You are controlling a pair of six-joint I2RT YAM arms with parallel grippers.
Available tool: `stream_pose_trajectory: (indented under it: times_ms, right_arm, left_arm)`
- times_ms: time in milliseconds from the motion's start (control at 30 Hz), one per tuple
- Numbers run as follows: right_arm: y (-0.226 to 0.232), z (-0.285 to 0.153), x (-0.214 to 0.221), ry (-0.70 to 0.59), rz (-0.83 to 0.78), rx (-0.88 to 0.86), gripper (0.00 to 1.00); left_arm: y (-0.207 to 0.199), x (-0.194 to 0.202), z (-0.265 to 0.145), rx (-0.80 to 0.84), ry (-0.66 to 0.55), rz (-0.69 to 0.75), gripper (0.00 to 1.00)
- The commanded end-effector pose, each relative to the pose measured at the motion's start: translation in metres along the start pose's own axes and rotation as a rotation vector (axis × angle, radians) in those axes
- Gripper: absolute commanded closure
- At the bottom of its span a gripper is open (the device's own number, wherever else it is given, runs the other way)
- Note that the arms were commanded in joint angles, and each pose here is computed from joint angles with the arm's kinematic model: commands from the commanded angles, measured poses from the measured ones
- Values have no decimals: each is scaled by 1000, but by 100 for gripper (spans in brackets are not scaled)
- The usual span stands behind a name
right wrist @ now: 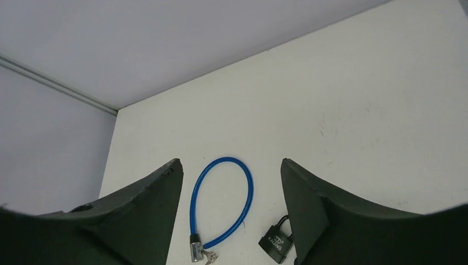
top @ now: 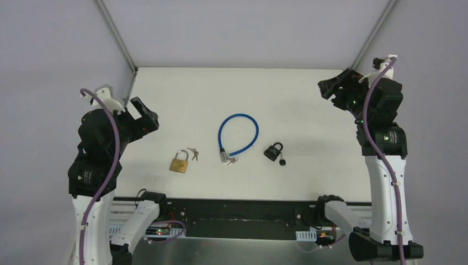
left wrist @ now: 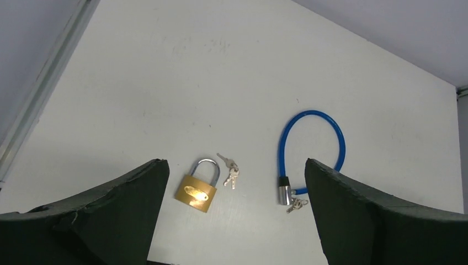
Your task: Unlock with the key
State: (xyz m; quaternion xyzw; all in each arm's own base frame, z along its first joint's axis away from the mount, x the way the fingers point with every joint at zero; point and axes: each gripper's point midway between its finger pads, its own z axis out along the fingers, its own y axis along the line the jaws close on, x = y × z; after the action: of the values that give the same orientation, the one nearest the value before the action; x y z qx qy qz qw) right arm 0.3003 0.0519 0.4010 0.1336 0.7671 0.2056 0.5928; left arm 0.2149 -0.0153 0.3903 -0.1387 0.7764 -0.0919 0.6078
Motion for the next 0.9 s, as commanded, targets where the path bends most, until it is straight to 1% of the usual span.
stream_pose_trajectory:
  times_ms: [0,100,167,300,433,533,633,700,767,867]
  right_arm:
    - [0,17,21,58,149,-1,31]
    - [4,38,60,162,253,-15,31]
    - [9,51,87,232,298,-10,32]
    - [29,72,143,356,269,-14,33]
    - [61,86,201,508,202,-46,34]
    - [84,90,244,621,157,-68,35]
    - [101,91,279,702,116,-87,41]
    - [109,91,300,751,91,-102,46]
    - [114,90,316,789,63,-113,50]
    - [110,90,332,824,25,-81,53]
  left_arm:
    - [-7,16,10,43,14,-85,1]
    - [-24,54,27,145,123,-140,1]
    - [-26,82,39,159,200,-203,2]
    - [-8,131,64,46,314,-301,2]
    - [4,161,86,-66,418,-359,1]
    - [11,188,98,-146,508,-408,22]
    - [19,219,108,-233,599,-464,35]
    - [17,235,117,-247,656,-490,43]
    - [10,245,125,-243,687,-511,46]
    - [8,257,133,-295,709,-522,45]
